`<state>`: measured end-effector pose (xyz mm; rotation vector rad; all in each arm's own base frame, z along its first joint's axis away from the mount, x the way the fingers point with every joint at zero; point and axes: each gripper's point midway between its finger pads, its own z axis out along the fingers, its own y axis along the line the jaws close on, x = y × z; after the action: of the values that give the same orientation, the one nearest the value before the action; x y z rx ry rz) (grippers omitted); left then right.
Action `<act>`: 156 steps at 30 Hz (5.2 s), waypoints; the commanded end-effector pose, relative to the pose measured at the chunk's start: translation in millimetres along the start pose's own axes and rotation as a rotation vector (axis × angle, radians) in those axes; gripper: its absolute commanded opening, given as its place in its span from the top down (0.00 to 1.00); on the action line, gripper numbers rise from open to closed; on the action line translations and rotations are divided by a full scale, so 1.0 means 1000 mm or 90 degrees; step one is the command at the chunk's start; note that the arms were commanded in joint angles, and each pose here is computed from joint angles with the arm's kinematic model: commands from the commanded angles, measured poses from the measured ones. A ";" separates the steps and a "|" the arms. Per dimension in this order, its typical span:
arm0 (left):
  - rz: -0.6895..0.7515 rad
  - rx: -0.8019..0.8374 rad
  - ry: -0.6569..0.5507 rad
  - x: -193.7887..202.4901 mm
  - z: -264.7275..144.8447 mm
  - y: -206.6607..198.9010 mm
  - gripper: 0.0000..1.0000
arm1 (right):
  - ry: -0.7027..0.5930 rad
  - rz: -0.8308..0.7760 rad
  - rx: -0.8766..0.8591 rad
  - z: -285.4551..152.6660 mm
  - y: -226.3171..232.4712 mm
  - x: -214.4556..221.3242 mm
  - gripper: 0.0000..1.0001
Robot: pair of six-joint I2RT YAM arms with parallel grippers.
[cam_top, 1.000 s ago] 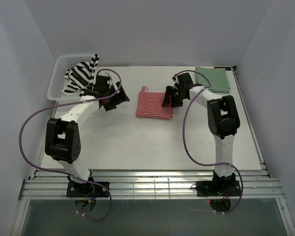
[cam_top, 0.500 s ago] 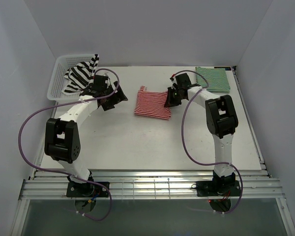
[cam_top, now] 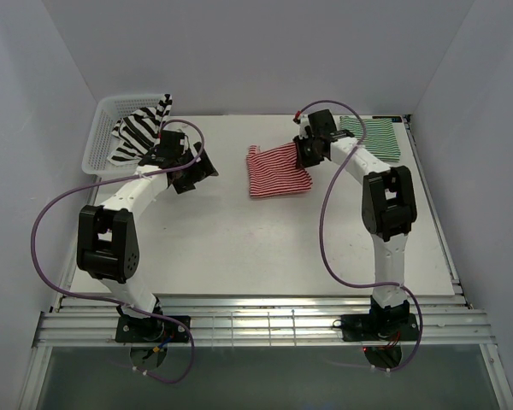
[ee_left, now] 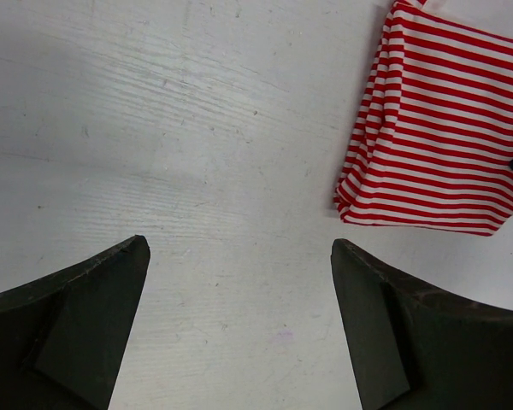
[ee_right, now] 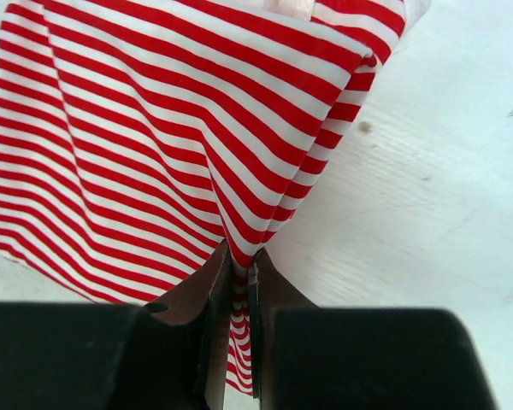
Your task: Fold and stack the tank tops
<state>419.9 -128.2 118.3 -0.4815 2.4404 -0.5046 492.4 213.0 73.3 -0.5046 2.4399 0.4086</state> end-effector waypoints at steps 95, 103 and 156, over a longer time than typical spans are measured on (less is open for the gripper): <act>0.023 -0.002 0.058 -0.003 0.034 0.003 0.02 | -0.230 -0.066 0.245 -0.163 -0.254 -0.125 0.92; 0.022 -0.004 0.068 0.000 0.039 0.005 0.02 | -0.222 -0.041 0.210 -0.132 -0.281 -0.104 0.92; 0.039 0.005 0.013 -0.029 0.016 -0.012 0.02 | -0.137 0.045 0.275 -0.049 -0.274 -0.054 0.10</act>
<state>446.3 -132.9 77.5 -0.4331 2.5722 -0.4913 628.2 -29.2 115.4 -0.1884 2.2071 0.0879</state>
